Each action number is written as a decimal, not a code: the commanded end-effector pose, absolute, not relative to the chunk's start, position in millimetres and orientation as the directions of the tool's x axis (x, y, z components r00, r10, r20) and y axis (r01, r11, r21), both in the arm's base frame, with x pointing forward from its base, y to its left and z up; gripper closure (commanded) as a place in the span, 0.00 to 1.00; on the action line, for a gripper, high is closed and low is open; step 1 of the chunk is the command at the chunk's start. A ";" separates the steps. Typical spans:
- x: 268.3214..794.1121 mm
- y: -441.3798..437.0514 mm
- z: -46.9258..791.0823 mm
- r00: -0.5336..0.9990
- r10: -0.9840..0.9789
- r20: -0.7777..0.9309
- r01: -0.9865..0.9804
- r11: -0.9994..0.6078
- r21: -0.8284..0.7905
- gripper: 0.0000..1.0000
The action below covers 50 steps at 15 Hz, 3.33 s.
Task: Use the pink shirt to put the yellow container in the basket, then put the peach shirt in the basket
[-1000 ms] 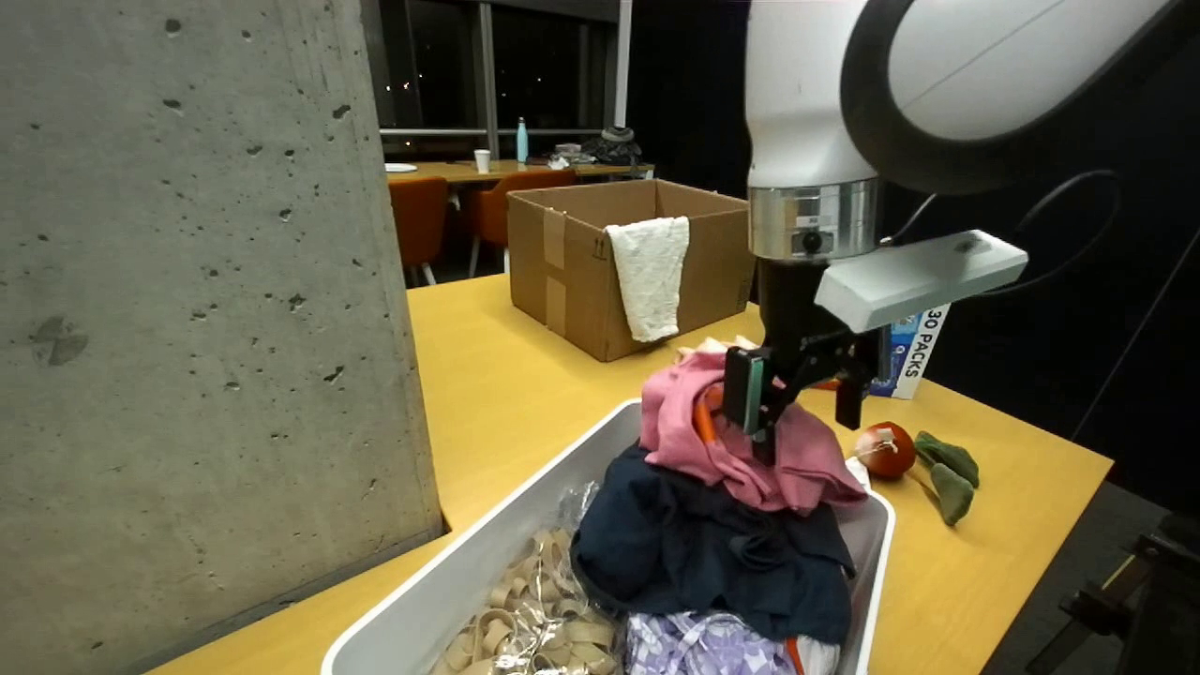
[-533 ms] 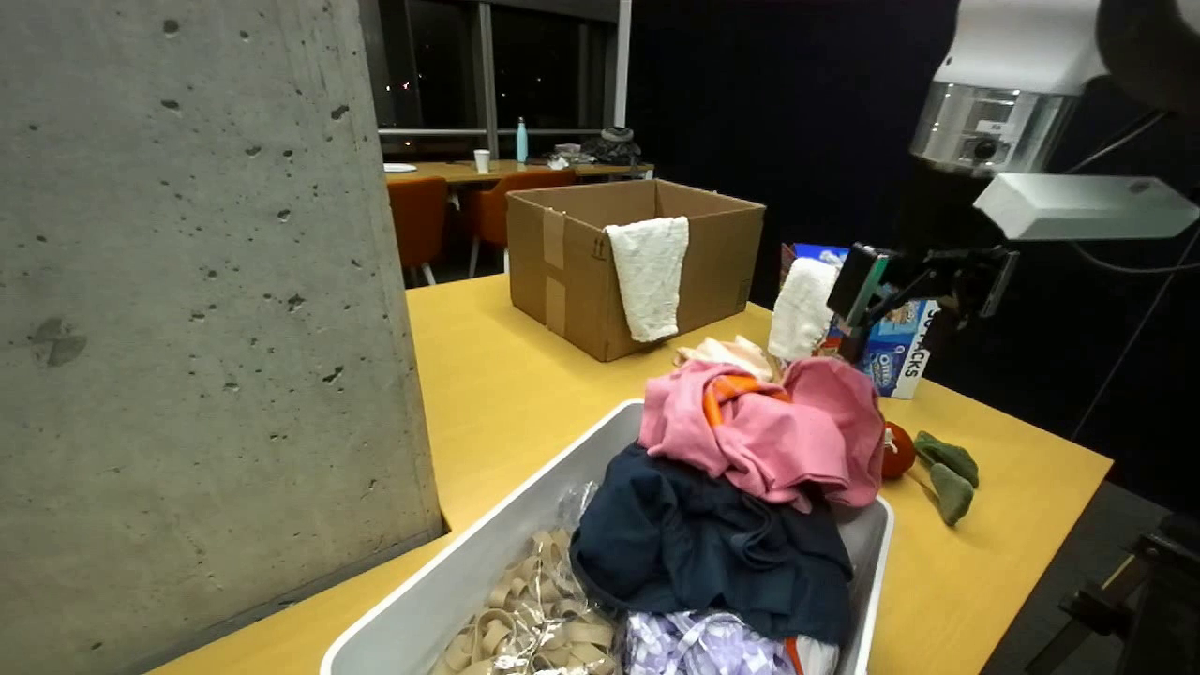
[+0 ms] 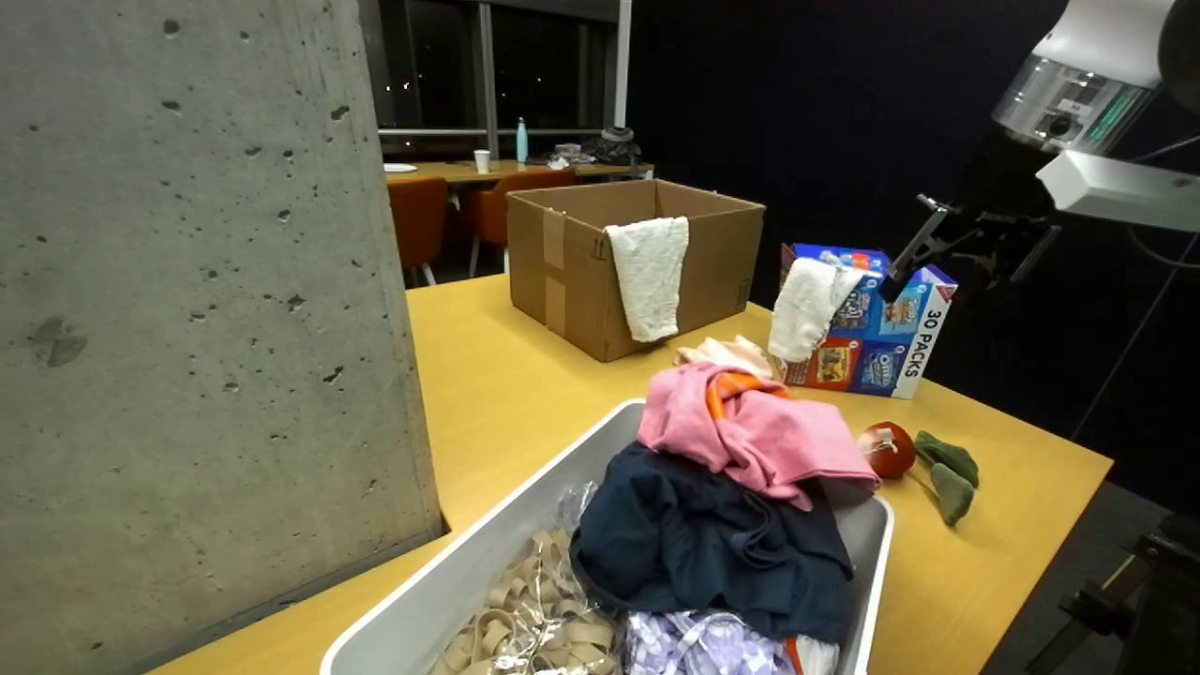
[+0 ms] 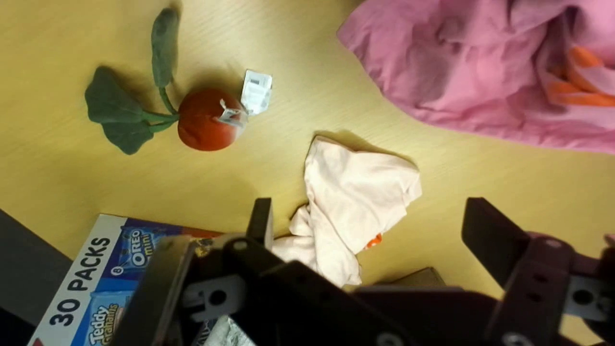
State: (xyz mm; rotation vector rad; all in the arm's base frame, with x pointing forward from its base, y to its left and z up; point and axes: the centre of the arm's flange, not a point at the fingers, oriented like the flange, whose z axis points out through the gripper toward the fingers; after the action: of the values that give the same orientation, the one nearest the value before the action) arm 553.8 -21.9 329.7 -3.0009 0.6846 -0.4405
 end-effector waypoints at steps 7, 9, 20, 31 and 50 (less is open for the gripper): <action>684.4 -52.1 257.4 0.911 -0.324 0.254 -0.312 -0.946 -0.088 0.00; 700.1 -42.2 231.5 0.933 -0.279 0.228 -0.262 -0.960 -0.101 0.00; 774.4 -40.1 116.1 0.984 -0.155 0.090 -0.148 -0.985 -0.086 0.00; 801.8 -42.7 43.1 0.997 -0.072 -0.032 -0.074 -0.993 -0.087 0.00; 737.1 -59.4 82.2 0.982 -0.168 -0.083 -0.171 -0.985 -0.035 0.99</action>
State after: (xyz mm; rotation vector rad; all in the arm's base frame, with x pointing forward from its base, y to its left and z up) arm 773.0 -44.1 48.9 -3.0723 0.1721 0.0677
